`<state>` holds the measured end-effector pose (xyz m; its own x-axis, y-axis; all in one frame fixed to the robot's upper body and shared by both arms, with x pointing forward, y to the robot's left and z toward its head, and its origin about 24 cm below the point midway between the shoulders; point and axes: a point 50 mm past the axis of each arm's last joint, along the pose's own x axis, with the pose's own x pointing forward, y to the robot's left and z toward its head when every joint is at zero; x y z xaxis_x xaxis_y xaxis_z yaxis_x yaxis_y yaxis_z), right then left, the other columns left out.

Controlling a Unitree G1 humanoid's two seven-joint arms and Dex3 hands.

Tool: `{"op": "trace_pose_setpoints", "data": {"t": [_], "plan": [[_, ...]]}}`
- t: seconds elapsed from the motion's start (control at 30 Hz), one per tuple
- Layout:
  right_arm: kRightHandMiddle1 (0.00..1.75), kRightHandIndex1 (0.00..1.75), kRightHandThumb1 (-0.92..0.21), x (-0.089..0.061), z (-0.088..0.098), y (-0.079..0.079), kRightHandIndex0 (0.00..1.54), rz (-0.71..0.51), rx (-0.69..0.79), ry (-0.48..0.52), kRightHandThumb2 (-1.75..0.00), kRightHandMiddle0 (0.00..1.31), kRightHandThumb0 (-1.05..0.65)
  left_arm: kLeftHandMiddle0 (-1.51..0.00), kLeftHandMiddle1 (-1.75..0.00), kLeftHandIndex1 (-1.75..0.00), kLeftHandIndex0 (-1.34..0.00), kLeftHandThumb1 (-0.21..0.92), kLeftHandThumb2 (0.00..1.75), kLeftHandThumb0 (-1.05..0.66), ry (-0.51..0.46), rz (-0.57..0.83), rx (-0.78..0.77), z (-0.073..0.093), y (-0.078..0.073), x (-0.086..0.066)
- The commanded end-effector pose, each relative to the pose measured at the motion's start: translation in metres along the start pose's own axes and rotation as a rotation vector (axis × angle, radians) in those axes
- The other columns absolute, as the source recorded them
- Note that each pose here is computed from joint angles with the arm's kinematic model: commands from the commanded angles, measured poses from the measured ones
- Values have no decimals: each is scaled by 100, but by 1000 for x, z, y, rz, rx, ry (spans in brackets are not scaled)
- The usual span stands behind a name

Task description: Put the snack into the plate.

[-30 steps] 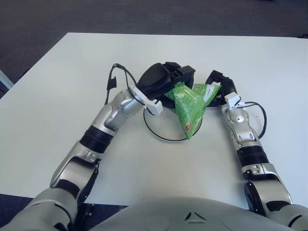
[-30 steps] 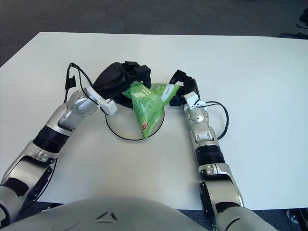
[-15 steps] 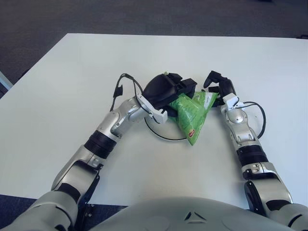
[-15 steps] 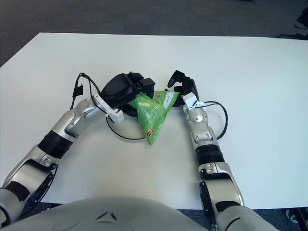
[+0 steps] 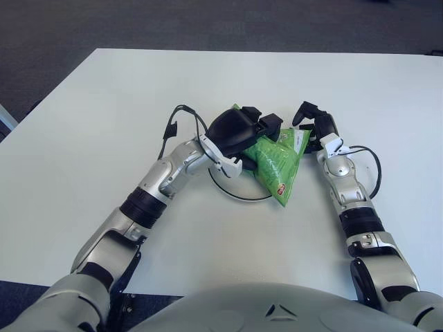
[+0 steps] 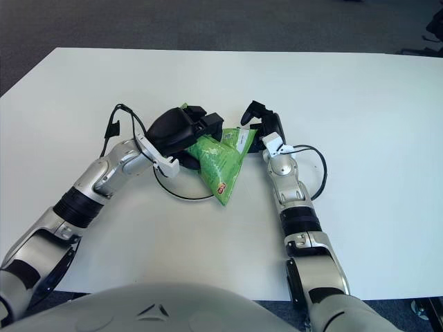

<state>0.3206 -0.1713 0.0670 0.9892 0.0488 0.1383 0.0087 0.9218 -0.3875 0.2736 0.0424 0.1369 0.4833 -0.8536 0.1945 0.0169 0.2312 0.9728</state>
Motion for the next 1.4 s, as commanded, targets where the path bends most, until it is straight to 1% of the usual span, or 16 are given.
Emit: {"op": "trace_pose_setpoints", "data": {"t": [0.0, 0.07, 0.1, 0.13, 0.2, 0.27, 0.3, 0.37, 0.4, 0.57, 0.67, 0.87, 0.97, 1.07, 1.17, 1.37], "plan": [[175, 175, -25, -25, -41, 16, 137, 71, -13, 197, -140, 67, -51, -50, -175, -161, -16, 83, 62, -49, 80, -336, -63, -12, -30, -19], [175, 175, -25, -25, -41, 16, 136, 73, -24, 193, -140, 67, -51, -34, -175, -142, -7, 84, 62, -63, 89, -393, -87, -13, -25, -20], [175, 175, -25, -25, -41, 16, 136, 75, -28, 192, -140, 67, -51, -30, -175, -137, -5, 84, 62, -66, 85, -433, -85, -13, -14, -17], [175, 175, -25, -25, -41, 16, 136, 76, -31, 192, -140, 67, -51, -22, -166, -124, -3, 85, 61, -70, 80, -462, -83, -13, -7, -16], [175, 175, -26, -25, -41, 16, 136, 77, -31, 191, -139, 66, -51, -15, -153, -109, -2, 87, 58, -74, 56, -512, -64, -10, 10, -12], [175, 175, -27, -25, -41, 15, 135, 78, -27, 193, -138, 66, -50, -8, -136, -95, -1, 90, 55, -78, 30, -544, -47, -8, 15, -11], [175, 175, -27, -25, -41, 15, 135, 79, -25, 193, -138, 66, -50, -7, -132, -92, 0, 90, 54, -79, 22, -557, -41, -8, 14, -11], [175, 175, -27, -25, -41, 15, 135, 79, -22, 193, -138, 66, -50, -3, -114, -83, 0, 91, 52, -82, 14, -571, -37, -7, 15, -11], [175, 175, -27, -25, -41, 15, 135, 79, -22, 193, -138, 66, -50, -2, -111, -81, 0, 91, 52, -82, 13, -576, -37, -7, 15, -11], [175, 175, -27, -25, -41, 14, 135, 82, -26, 191, -137, 65, -50, 0, -89, -76, 0, 92, 47, -87, 14, -554, -33, -6, 34, -17], [175, 175, -27, -24, -42, 14, 135, 83, -30, 191, -137, 65, -50, 0, -66, -68, 0, 92, 42, -88, 38, -531, -48, -10, 46, -28], [175, 175, -27, -24, -42, 13, 136, 87, -36, 177, -138, 66, -50, 0, -46, -54, 0, 87, 37, -88, 33, -467, -122, -12, 74, -34], [175, 175, -26, -24, -42, 13, 137, 86, -33, 176, -139, 66, -51, 0, -36, -49, 0, 78, 42, -84, 24, -424, -186, -14, 81, -36], [175, 175, -24, -24, -43, 13, 137, 82, -30, 177, -141, 68, -52, 0, -20, -54, 0, 58, 64, -78, 7, -390, -253, -16, 87, -38], [175, 175, -23, -24, -44, 12, 137, 82, -24, 186, -142, 69, -52, 0, -8, -56, 0, 52, 71, -77, -8, -368, -284, -19, 92, -38], [175, 175, -24, -24, -44, 12, 136, 83, -31, 176, -141, 68, -52, 0, -1, -58, 0, 48, 73, -80, -17, -319, -334, -31, 112, -42]]}}
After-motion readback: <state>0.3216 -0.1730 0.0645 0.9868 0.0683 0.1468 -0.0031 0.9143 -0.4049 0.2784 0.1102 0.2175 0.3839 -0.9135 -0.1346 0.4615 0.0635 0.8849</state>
